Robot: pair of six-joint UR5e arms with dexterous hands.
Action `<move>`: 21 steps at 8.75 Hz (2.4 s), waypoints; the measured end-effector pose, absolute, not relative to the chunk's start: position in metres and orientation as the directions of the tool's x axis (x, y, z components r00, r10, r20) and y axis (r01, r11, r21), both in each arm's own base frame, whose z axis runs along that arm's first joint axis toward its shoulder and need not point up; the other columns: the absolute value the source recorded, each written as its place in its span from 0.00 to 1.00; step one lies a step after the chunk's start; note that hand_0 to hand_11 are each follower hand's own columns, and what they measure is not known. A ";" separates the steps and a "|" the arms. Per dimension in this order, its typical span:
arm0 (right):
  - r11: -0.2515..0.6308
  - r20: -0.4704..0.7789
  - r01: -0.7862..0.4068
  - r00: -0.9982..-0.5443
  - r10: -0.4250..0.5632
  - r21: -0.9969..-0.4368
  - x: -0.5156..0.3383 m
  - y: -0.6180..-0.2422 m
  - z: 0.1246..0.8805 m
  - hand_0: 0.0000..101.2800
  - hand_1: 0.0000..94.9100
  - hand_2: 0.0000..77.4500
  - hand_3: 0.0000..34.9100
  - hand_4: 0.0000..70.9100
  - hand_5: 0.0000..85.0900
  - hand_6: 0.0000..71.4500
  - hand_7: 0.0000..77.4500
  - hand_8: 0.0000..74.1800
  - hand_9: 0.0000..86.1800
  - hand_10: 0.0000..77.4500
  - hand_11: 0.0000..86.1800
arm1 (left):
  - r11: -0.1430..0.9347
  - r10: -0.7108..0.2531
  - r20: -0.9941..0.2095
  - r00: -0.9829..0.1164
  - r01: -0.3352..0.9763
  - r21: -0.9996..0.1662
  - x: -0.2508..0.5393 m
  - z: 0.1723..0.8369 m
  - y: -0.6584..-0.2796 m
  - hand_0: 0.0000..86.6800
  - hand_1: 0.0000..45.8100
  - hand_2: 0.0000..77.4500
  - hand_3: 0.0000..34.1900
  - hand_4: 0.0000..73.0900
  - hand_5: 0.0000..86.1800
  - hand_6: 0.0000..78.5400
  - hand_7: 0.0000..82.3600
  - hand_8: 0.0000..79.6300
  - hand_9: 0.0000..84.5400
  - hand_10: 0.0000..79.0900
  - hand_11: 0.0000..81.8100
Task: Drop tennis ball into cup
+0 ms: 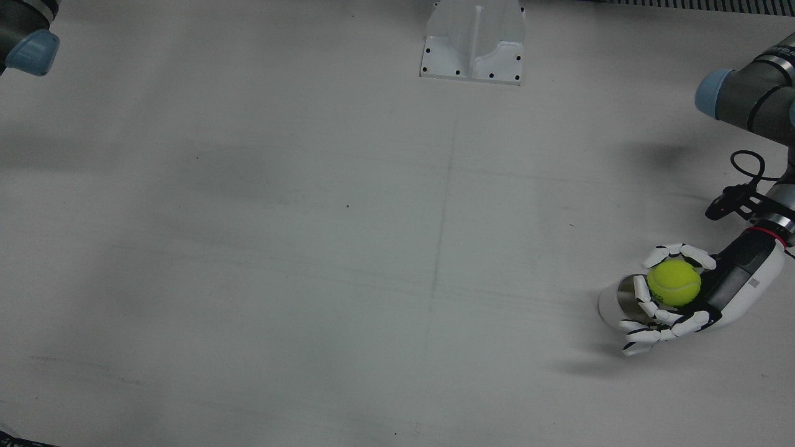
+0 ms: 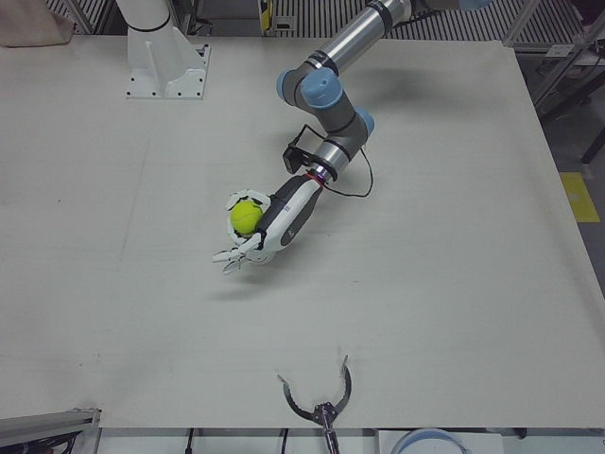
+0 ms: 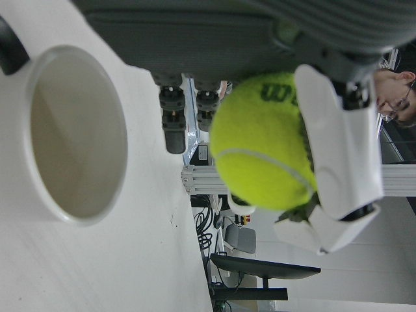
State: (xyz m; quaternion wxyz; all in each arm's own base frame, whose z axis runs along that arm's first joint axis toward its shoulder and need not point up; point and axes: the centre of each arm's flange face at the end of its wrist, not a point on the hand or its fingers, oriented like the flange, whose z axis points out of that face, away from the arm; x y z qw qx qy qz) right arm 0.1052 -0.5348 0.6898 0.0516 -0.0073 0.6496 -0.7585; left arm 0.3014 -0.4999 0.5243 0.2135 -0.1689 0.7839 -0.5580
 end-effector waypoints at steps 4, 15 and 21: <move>-0.150 -0.056 0.069 -0.995 -0.088 -0.986 0.105 -0.535 0.690 0.00 0.01 0.01 0.00 0.00 0.00 0.00 0.00 0.00 0.00 0.00 0.01 | 0.304 -0.508 -0.155 -0.847 -0.008 -0.953 0.304 0.537 -0.500 0.56 0.42 0.46 0.00 0.19 0.15 0.42 0.12 0.16 0.14 0.21 0.30; -0.151 -0.056 0.069 -0.995 -0.088 -0.986 0.106 -0.535 0.690 0.00 0.01 0.01 0.00 0.00 0.00 0.00 0.01 0.00 0.00 0.00 0.01 | 0.326 -0.208 -0.178 -0.962 0.103 -0.940 0.083 0.488 -0.564 0.57 0.46 0.54 0.00 0.35 0.13 0.51 0.34 0.19 0.18 0.26 0.38; -0.151 -0.055 0.068 -0.995 -0.088 -0.986 0.106 -0.534 0.690 0.00 0.01 0.01 0.00 0.00 0.00 0.00 0.00 0.00 0.00 0.00 0.01 | 0.330 -0.203 -0.170 -0.964 0.096 -0.939 0.066 0.446 -0.538 0.62 0.51 0.54 0.00 0.43 0.23 0.85 0.50 0.33 0.30 0.34 0.49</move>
